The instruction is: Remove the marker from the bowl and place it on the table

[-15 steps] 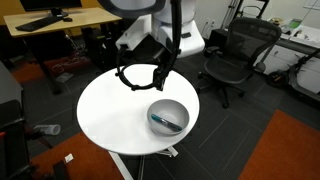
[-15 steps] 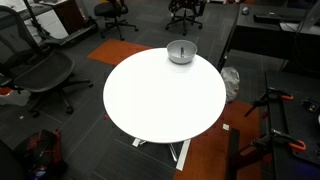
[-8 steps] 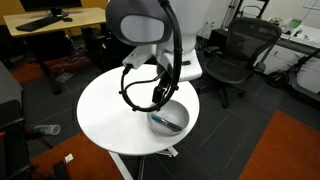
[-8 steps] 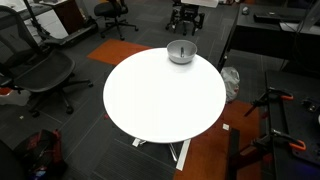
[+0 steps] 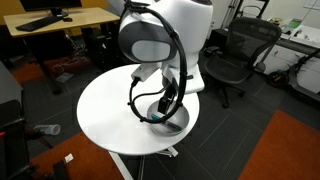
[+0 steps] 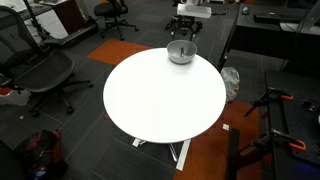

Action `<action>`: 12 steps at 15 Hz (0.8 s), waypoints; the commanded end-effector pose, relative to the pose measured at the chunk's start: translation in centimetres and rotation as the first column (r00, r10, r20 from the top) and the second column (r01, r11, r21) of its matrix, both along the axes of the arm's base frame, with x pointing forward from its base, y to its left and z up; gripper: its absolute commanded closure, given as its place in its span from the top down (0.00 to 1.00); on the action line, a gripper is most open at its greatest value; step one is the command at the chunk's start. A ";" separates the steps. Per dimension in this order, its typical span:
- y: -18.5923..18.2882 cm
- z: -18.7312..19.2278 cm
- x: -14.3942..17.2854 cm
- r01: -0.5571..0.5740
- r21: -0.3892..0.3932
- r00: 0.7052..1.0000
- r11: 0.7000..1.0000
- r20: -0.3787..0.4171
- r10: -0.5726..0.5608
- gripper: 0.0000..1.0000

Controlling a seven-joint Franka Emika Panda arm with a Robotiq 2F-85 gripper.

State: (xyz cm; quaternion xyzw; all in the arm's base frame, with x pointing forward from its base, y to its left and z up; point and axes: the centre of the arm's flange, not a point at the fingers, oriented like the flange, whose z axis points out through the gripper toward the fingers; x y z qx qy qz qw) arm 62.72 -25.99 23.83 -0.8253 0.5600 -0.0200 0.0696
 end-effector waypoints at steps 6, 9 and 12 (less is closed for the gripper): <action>-1.4 -4.1 1.8 0.045 -0.079 0.997 0.996 -0.054 -0.049 1.00; -1.7 -5.1 2.0 0.037 -0.080 0.997 0.996 -0.070 -0.043 1.00; -1.7 -5.9 2.2 0.031 -0.081 0.996 0.996 -0.083 -0.038 1.00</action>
